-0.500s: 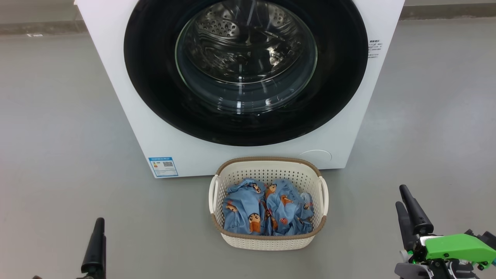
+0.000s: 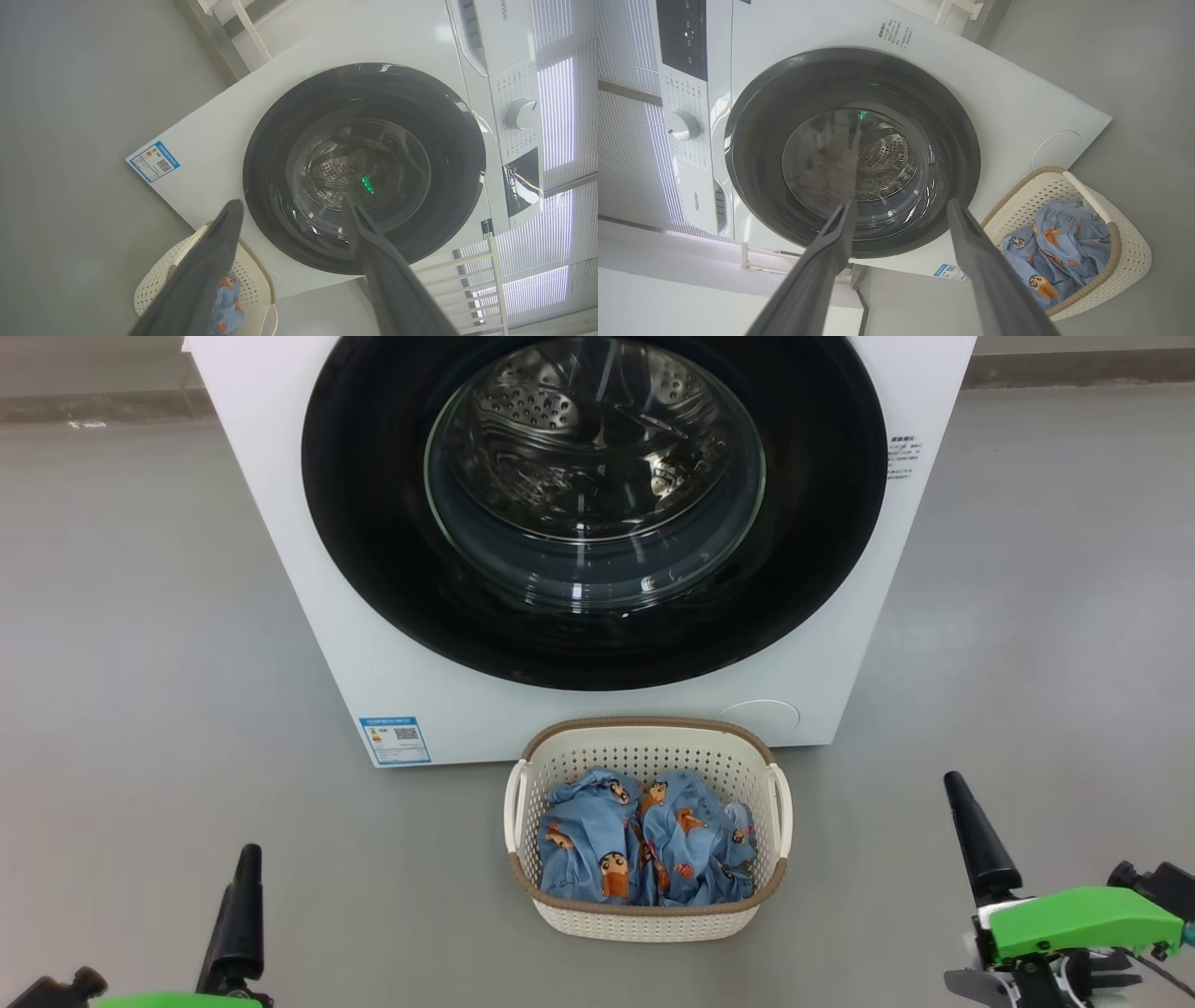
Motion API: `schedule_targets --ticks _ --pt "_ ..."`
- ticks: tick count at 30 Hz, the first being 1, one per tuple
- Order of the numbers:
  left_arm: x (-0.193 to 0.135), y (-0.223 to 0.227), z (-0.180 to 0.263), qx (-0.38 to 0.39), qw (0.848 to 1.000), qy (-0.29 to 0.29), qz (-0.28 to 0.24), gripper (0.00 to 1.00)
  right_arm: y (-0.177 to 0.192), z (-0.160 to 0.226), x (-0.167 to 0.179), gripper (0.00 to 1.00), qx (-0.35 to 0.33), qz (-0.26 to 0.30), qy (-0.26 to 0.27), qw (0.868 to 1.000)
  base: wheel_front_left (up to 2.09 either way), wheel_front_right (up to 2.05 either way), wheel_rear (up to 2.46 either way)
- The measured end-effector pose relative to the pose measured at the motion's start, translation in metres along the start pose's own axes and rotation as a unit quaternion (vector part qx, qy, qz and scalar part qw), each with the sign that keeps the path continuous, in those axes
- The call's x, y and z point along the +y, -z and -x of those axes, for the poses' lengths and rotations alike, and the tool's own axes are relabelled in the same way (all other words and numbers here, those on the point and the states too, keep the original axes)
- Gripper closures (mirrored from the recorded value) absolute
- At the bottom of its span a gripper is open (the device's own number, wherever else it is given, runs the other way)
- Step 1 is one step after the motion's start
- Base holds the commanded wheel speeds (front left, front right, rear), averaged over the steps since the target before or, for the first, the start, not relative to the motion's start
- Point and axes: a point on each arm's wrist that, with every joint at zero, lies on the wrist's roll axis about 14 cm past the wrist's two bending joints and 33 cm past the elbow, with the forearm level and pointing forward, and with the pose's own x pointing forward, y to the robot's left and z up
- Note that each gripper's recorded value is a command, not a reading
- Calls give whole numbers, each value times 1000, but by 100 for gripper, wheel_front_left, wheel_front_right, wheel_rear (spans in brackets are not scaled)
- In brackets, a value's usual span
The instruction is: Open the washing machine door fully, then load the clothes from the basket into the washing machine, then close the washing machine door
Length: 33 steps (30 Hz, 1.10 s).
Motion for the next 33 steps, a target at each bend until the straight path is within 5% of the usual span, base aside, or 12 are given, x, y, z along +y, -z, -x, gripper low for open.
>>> schedule_targets --ticks 11,33 --pt "1 5 1 10 996 0 -86 0 10 -4 14 0 24 116 -28 993 0 0 0" --pt "-3 -2 -4 -1 971 6 -238 0 27 -8 21 0 52 326 -67 942 0 0 0"
